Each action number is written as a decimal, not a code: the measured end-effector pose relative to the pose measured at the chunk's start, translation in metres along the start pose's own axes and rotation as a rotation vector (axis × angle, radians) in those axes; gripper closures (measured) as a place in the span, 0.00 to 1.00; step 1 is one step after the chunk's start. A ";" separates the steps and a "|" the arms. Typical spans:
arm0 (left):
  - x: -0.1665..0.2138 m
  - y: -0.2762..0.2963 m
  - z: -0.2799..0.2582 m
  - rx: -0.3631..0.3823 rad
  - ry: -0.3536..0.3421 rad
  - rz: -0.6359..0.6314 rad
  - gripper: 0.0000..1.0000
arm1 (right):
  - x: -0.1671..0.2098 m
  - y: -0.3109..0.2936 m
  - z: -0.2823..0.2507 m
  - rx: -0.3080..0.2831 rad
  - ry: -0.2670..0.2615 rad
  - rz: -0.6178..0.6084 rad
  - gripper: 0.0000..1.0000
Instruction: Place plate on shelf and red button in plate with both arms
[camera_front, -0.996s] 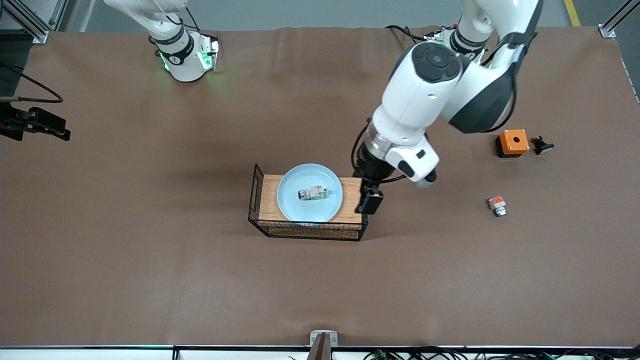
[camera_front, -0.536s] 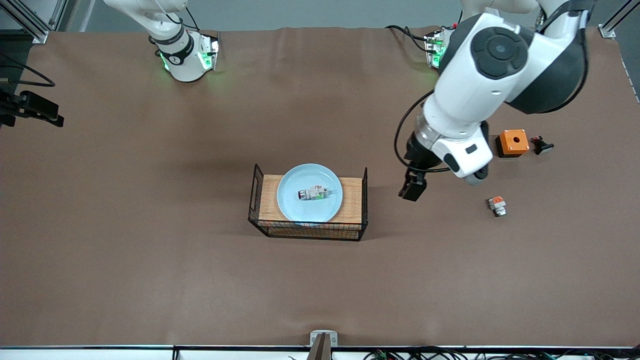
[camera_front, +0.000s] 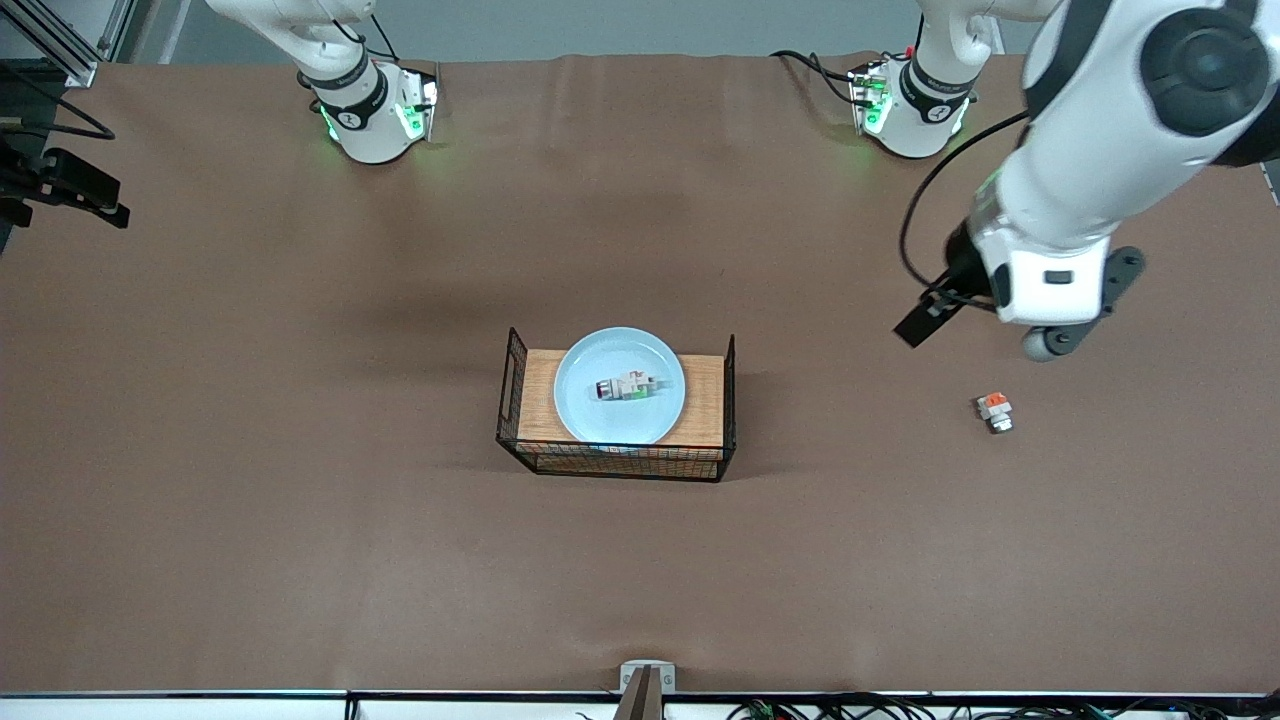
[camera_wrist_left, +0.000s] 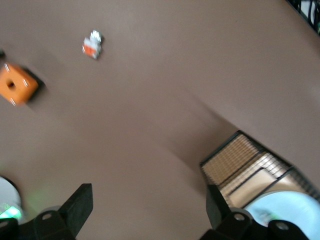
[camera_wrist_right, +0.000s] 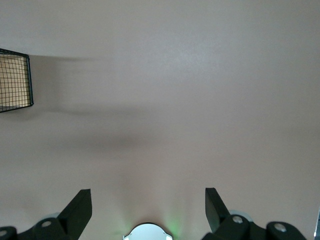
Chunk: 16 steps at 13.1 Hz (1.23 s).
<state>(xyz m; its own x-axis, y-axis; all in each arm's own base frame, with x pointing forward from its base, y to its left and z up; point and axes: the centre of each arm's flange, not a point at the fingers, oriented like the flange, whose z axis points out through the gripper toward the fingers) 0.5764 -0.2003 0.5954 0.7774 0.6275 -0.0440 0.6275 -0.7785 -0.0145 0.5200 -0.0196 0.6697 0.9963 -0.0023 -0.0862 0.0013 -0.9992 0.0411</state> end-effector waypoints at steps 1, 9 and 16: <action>0.013 -0.018 -0.009 -0.006 0.001 0.041 0.00 | -0.004 -0.001 -0.002 0.000 0.006 -0.002 0.00; 0.134 -0.194 -0.027 -0.013 -0.093 0.476 0.00 | -0.002 -0.011 -0.010 0.062 0.084 -0.020 0.00; 0.124 -0.200 -0.001 -0.030 -0.016 0.494 0.00 | -0.004 -0.007 -0.005 0.066 0.076 -0.013 0.00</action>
<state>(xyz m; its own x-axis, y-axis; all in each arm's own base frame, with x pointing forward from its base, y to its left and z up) 0.5472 0.0332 0.5938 0.9816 0.1834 -0.0537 0.1856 -0.9818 0.0405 0.5169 -0.0119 0.6747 0.9999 0.0108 -0.0100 0.0106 -0.9996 -0.0252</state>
